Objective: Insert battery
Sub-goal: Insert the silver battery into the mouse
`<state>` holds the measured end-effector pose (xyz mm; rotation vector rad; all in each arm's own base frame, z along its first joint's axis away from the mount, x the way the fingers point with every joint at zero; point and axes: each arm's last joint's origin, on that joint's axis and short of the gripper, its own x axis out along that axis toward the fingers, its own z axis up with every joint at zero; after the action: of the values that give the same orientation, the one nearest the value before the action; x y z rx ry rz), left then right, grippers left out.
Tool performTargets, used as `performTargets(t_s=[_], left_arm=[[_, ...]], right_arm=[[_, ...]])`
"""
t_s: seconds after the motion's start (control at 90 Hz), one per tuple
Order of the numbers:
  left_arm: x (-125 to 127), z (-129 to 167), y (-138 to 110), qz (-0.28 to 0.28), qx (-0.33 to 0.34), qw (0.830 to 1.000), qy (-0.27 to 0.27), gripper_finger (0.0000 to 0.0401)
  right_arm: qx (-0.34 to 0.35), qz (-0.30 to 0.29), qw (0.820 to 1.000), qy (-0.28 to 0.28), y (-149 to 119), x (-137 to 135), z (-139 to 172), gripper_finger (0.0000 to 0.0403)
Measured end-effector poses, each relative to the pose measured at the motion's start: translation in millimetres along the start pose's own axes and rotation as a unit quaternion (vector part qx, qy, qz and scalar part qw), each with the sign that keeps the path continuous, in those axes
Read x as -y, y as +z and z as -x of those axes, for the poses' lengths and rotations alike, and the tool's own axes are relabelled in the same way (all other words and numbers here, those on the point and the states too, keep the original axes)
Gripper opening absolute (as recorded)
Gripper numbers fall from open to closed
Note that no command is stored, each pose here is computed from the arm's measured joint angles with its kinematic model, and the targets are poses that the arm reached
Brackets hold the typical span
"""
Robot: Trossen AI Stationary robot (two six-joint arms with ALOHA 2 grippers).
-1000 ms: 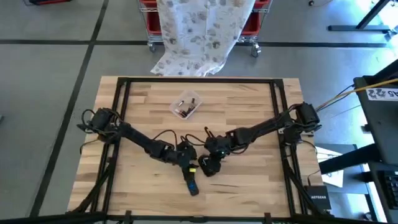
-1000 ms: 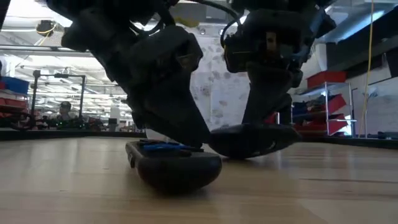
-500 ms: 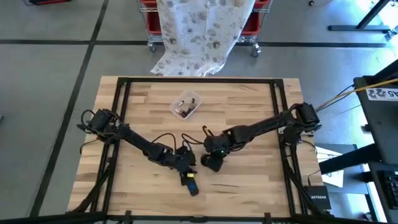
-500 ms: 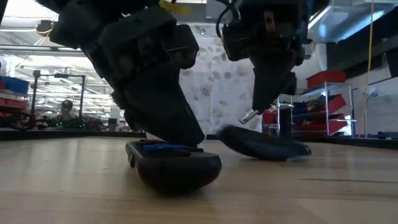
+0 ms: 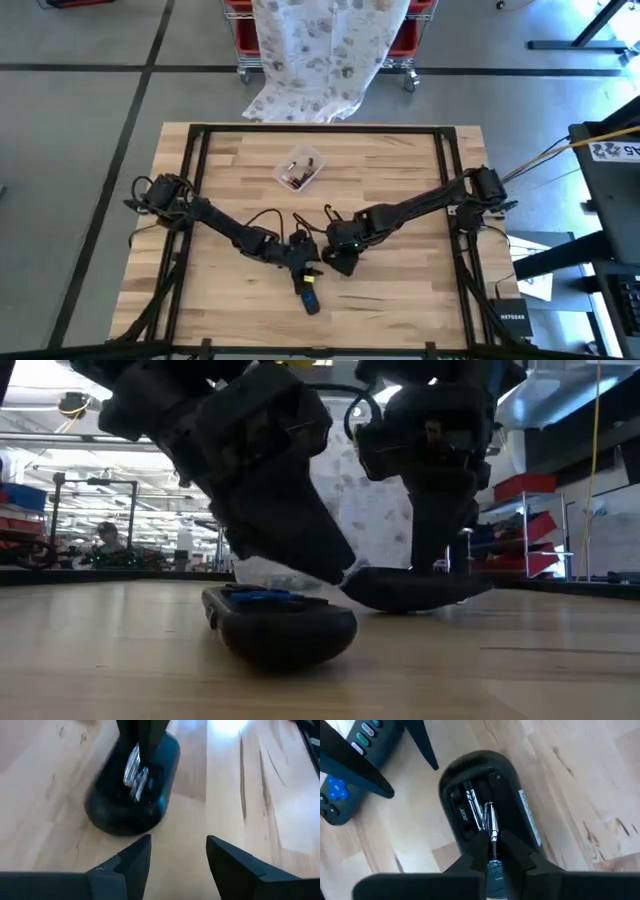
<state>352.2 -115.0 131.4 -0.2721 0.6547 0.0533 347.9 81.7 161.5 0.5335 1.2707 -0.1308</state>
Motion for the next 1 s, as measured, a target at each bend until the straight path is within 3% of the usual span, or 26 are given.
performTargets(t_s=[0.144,0.511,1.0], left_arm=[[-7,-1,3,-0.025,0.004,1.000,0.012,0.0172],[-19,-3,3,-0.015,-0.013,0.999,0.044,0.0172],[-18,-3,3,-0.014,-0.012,0.999,0.040,0.0172]], right_arm=[[0.005,0.007,1.000,0.002,1,0,-1,0.0006],[0.020,0.032,0.999,-0.001,3,-1,-2,0.0006],[0.039,0.035,0.999,0.001,7,-2,-12,0.0008]])
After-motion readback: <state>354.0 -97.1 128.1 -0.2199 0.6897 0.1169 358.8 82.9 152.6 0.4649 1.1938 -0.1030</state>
